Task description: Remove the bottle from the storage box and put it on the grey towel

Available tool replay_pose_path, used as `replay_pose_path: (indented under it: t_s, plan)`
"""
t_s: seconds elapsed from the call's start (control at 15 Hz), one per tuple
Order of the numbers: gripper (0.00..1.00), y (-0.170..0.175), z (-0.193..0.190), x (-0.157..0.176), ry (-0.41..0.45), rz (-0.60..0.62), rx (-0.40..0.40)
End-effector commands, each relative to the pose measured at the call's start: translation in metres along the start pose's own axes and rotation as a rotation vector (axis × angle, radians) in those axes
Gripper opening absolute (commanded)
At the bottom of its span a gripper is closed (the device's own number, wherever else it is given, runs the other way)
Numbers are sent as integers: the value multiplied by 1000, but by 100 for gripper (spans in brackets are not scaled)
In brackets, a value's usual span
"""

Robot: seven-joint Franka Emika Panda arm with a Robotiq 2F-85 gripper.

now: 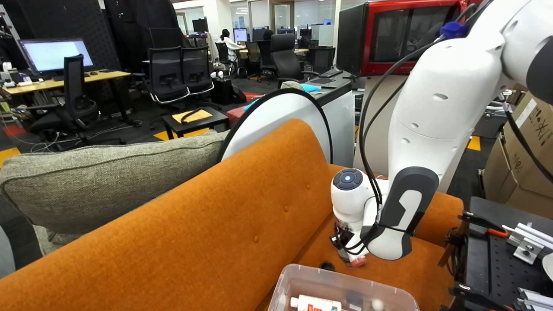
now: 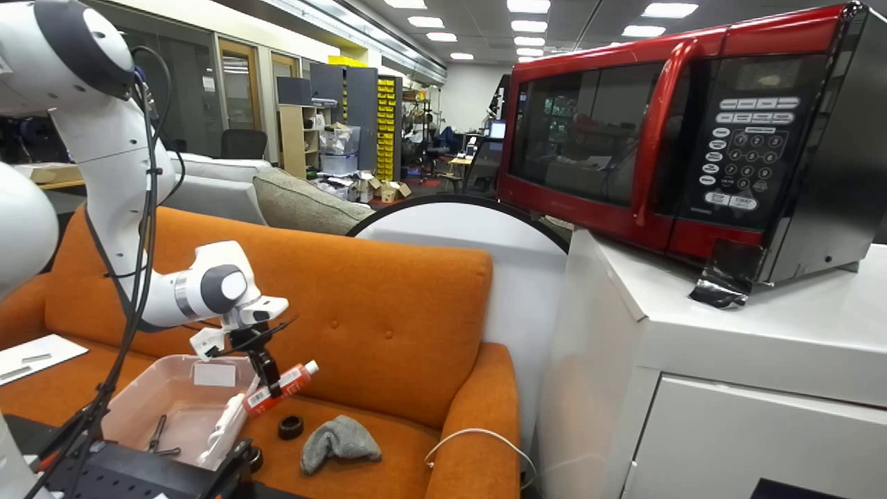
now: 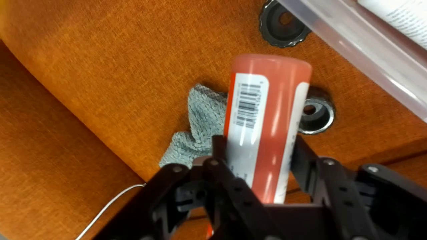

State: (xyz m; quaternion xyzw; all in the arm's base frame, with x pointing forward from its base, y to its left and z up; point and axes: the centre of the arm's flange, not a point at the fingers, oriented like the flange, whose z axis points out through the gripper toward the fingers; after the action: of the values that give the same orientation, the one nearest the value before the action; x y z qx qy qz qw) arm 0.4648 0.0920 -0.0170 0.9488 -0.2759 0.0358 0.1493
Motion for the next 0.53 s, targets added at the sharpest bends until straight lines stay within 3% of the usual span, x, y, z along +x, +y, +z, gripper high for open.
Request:
replay_pose_path:
  t_s: [0.0, 0.47]
  plan:
    - [25, 20, 3, -1, 36, 96, 11]
    - [25, 23, 19, 3, 29, 129, 107]
